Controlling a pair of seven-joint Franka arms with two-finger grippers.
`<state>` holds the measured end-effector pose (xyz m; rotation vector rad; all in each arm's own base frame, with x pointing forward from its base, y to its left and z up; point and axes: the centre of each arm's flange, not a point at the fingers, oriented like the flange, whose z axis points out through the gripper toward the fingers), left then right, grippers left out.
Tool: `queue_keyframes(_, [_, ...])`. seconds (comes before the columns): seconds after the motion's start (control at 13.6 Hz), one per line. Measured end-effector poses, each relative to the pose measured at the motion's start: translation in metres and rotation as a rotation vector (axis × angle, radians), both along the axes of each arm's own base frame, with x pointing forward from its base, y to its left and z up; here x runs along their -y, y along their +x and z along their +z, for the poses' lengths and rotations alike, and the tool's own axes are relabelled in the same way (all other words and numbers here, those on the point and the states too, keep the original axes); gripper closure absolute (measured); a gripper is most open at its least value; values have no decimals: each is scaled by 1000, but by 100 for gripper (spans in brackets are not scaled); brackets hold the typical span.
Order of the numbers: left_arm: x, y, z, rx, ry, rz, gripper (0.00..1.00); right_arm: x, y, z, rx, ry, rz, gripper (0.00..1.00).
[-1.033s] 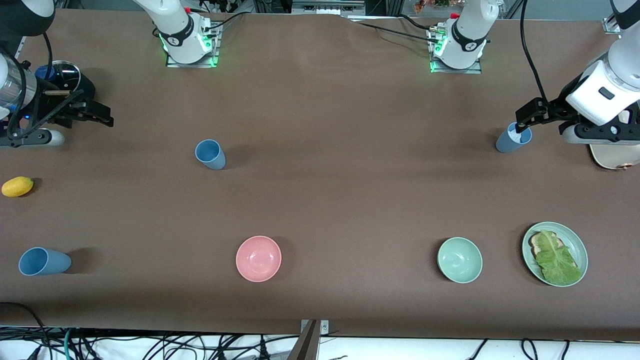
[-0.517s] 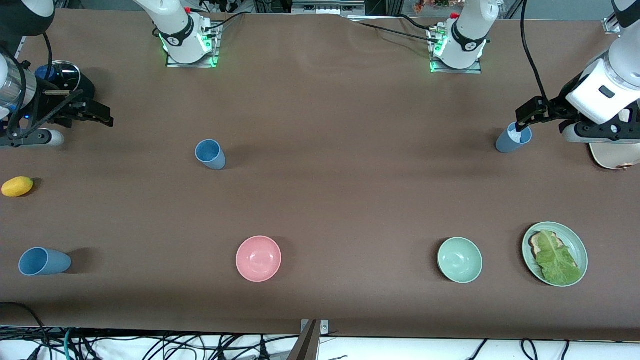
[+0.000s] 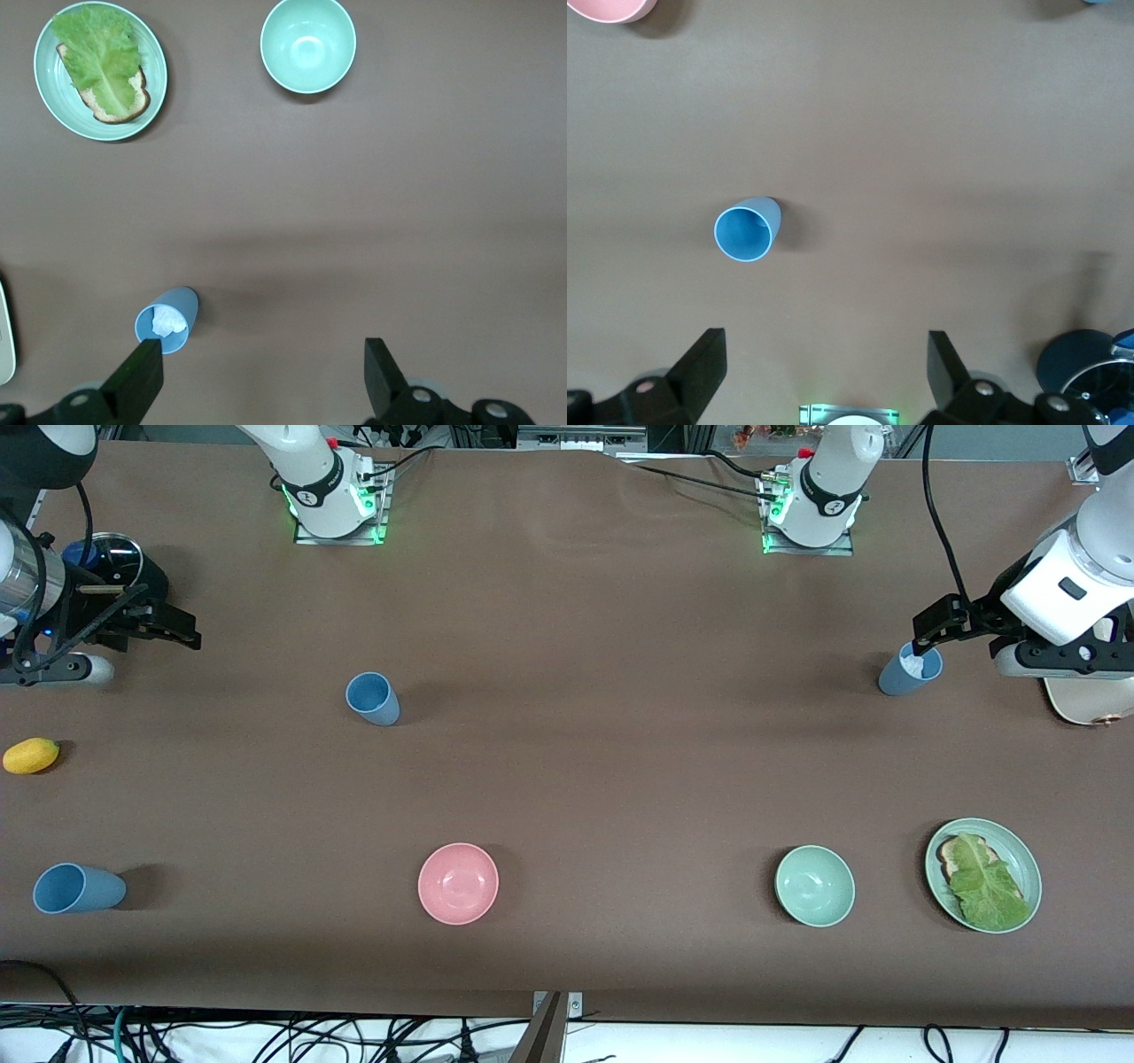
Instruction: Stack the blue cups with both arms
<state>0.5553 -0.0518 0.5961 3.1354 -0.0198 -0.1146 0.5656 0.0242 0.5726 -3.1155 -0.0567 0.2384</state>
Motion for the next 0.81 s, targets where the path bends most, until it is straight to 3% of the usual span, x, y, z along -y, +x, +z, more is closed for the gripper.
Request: queue_keyframes(0.81, [-10, 0, -5, -14, 1, 18, 0, 0, -2, -1, -19, -1, 0, 0])
